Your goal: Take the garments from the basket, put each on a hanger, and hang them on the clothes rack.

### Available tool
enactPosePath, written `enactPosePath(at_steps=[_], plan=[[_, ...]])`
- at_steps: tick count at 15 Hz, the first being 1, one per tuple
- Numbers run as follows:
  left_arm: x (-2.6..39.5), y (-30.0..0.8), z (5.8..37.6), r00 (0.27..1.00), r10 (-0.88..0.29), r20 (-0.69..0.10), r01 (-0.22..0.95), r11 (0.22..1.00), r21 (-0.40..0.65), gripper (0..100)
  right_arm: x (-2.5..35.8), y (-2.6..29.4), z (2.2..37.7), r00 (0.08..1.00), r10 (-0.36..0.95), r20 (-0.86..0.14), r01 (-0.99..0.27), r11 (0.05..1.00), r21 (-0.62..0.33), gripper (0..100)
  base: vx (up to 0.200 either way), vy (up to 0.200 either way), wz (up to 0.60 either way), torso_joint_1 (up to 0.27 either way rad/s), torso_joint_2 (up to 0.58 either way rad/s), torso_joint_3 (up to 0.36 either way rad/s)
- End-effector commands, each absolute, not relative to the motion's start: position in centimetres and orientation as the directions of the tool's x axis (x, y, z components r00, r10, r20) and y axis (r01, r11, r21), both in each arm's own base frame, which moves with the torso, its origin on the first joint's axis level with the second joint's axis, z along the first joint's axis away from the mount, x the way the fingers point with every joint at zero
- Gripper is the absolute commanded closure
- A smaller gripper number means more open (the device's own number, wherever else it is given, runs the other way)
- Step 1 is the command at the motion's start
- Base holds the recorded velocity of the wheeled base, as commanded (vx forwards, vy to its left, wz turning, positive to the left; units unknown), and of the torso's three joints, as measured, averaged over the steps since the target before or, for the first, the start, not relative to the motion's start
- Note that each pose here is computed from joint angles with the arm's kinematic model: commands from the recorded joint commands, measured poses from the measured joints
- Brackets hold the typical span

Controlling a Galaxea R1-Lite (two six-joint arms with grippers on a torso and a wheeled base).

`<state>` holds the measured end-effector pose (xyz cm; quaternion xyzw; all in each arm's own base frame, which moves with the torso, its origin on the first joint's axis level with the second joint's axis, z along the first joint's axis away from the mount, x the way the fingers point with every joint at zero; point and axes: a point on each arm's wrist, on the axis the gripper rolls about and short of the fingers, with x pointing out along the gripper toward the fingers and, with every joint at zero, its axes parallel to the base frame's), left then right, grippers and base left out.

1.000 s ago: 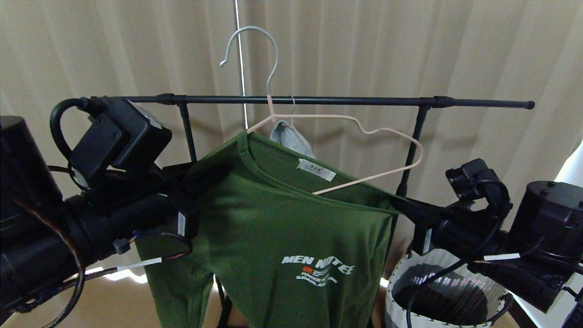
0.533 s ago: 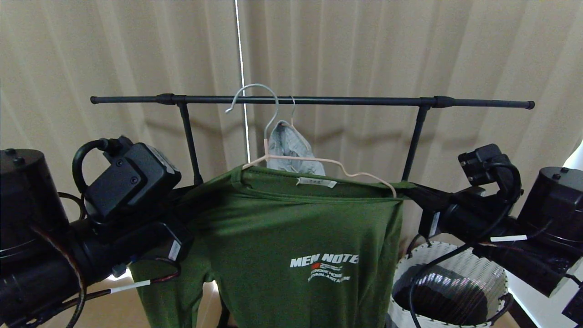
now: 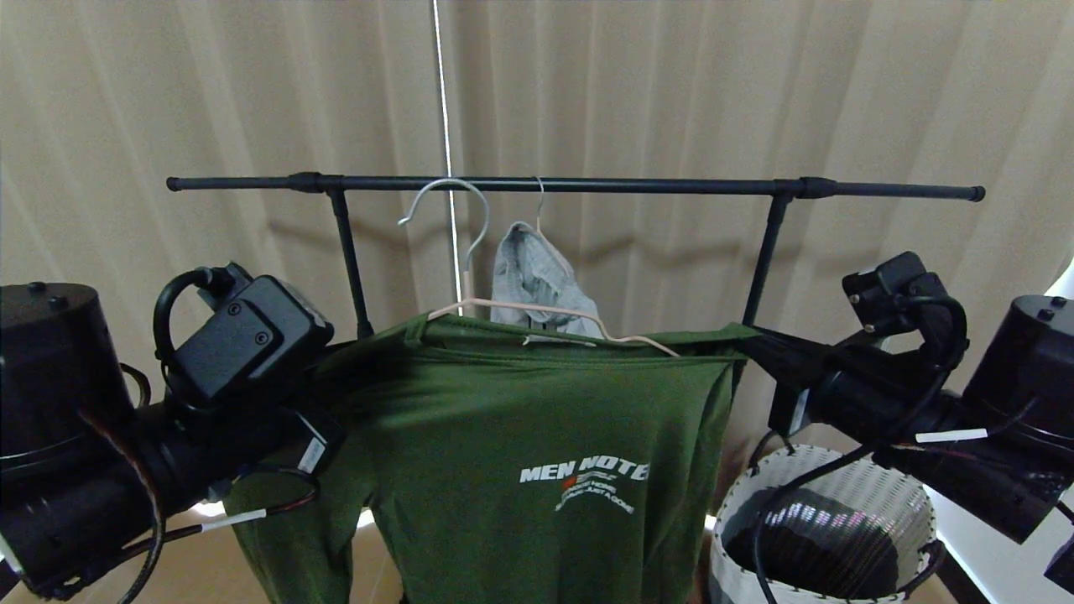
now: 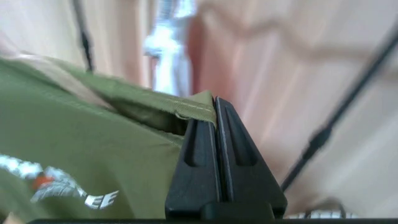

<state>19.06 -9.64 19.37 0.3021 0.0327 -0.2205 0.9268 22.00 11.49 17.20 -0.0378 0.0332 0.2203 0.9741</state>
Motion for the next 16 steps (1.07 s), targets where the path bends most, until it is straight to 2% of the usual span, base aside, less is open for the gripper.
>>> enactPosePath(at_steps=[1,7,8,13,16], plan=[[19.4,-9.8,19.2,0.903,-0.377,-0.203,0.425,0.722,0.546,100,20.5,12.9,17.5,0.860,0.505,-0.069,-0.509,0.858,-0.073,100,0.000,0.000,0.00,0.000,0.00,0.000],[19.3,-9.9,19.1,0.901,-0.383,-0.206,0.431,0.719,0.546,100,19.5,14.0,17.8,0.827,0.560,-0.058,-0.563,0.821,-0.098,100,0.000,0.000,0.00,0.000,0.00,0.000],[19.3,-9.9,19.1,0.900,-0.382,-0.208,0.431,0.718,0.546,100,19.3,13.9,17.7,0.826,0.561,-0.058,-0.564,0.820,-0.098,0,0.000,0.000,0.00,0.000,0.00,0.000],[19.2,-9.7,19.2,0.904,-0.378,-0.199,0.422,0.724,0.545,100,18.7,13.9,18.2,0.817,0.576,-0.031,-0.576,0.813,-0.091,0,0.000,0.000,0.00,0.000,0.00,0.000],[19.4,-9.7,19.3,0.910,-0.364,-0.197,0.410,0.731,0.545,100,17.2,13.4,17.6,0.780,0.624,-0.052,-0.626,0.775,-0.088,0,0.000,0.000,0.00,0.000,0.00,0.000]])
